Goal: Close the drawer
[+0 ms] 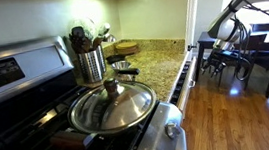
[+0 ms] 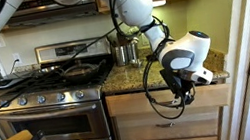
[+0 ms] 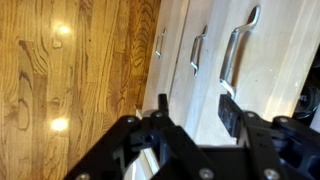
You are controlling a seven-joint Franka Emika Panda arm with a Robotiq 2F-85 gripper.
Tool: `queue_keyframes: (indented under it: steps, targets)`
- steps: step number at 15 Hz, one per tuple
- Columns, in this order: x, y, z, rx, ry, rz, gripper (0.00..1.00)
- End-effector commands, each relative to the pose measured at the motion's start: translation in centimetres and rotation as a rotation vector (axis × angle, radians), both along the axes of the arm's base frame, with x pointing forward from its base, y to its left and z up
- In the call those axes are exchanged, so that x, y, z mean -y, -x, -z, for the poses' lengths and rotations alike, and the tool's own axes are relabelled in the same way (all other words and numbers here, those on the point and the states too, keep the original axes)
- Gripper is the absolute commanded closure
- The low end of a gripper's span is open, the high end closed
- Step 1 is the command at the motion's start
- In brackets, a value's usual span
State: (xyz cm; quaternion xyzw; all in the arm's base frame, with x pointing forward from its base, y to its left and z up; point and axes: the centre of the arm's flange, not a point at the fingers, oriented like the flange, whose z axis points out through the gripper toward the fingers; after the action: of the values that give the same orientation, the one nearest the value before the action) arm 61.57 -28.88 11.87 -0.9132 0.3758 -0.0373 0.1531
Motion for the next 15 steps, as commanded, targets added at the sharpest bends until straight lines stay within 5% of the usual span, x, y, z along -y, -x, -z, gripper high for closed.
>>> queue_keyframes:
  steps: [1,2,3,10,15]
  targets:
    - [-0.4,-0.3,1.8,0.047,-0.053,0.030,0.14]
    - [-0.7,-0.3,2.2,0.048,-0.069,0.038,0.41]
    - [-0.9,-0.3,2.7,0.047,-0.084,0.041,0.55]
    - [-2.8,-0.5,4.4,0.097,-0.173,0.056,0.95]
    - [-4.4,-1.9,5.2,0.146,-0.233,0.055,0.98]
